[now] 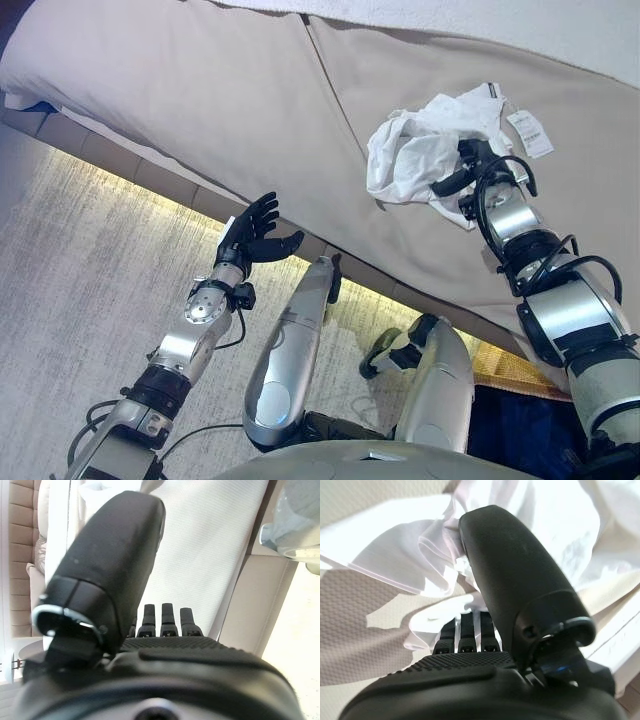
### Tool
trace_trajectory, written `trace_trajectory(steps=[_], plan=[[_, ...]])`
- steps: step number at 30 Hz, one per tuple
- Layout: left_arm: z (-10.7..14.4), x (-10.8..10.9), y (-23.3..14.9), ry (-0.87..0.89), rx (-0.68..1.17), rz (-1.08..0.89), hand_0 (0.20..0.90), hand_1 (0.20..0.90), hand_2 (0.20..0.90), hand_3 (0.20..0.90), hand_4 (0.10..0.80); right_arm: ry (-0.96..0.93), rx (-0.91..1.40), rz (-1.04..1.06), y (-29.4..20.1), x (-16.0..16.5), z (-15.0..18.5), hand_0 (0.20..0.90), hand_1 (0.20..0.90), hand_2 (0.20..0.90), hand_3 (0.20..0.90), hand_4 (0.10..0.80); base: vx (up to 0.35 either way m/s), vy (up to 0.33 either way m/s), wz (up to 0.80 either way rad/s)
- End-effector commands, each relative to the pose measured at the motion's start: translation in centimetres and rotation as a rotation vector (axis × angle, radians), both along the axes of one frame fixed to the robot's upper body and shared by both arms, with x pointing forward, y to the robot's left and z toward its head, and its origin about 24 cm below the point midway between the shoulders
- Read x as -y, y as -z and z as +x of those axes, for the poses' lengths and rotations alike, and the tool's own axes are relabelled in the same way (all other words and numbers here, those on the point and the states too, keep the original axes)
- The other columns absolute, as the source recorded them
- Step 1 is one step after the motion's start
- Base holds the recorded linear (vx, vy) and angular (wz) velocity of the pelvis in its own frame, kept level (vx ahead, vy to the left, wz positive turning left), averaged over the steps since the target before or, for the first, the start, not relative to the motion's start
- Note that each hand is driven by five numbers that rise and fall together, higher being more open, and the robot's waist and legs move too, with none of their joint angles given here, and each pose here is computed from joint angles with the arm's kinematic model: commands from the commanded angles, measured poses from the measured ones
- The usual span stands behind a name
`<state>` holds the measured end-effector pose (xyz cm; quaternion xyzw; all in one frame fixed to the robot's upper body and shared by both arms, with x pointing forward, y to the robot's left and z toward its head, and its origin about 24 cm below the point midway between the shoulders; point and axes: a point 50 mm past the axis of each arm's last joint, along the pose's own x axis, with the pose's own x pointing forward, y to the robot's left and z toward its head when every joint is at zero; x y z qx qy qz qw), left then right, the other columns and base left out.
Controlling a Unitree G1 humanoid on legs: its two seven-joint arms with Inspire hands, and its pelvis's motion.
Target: Pick up the clothes from the bed and place them into the basket
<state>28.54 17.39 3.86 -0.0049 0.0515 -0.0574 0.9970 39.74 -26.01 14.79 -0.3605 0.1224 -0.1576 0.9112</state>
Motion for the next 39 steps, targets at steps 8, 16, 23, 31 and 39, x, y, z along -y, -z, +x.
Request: trace_trajectory(steps=[8,16,23,31,39], plan=[[-0.7,1.5,-4.1,0.035,0.233,-0.141,0.9,0.9,0.9,0.9,0.8,-0.176,0.274,0.032,-7.5,-4.6,2.1,0.712,0.712,0.712,0.68,0.58,0.022,0.035,0.02],[-0.8,1.3,-4.2,0.021,0.248,-0.147,0.9,0.9,0.9,0.9,0.8,-0.229,0.479,0.176,-9.1,-6.6,1.3,0.3,0.3,0.3,0.2,0.1,0.001,-0.001,0.0],[-0.4,1.1,-4.2,0.004,0.246,-0.135,0.9,0.9,0.9,0.9,0.8,-0.26,0.518,0.296,-8.7,-6.9,0.9,0.3,0.3,0.3,0.2,0.1,0.013,-0.02,0.0],[0.6,0.8,-4.3,-0.013,0.224,-0.074,0.9,0.9,0.9,0.9,0.8,-0.268,0.534,0.343,-8.7,-6.4,0.6,0.3,0.3,0.3,0.2,0.1,0.013,-0.033,-0.13],[1.6,0.5,-4.4,-0.029,0.209,-0.022,0.9,0.9,0.9,0.9,0.8,-0.24,0.592,0.391,-8.8,-4.8,-0.2,0.3,0.3,0.3,0.2,0.1,-0.032,-0.044,-0.2]])
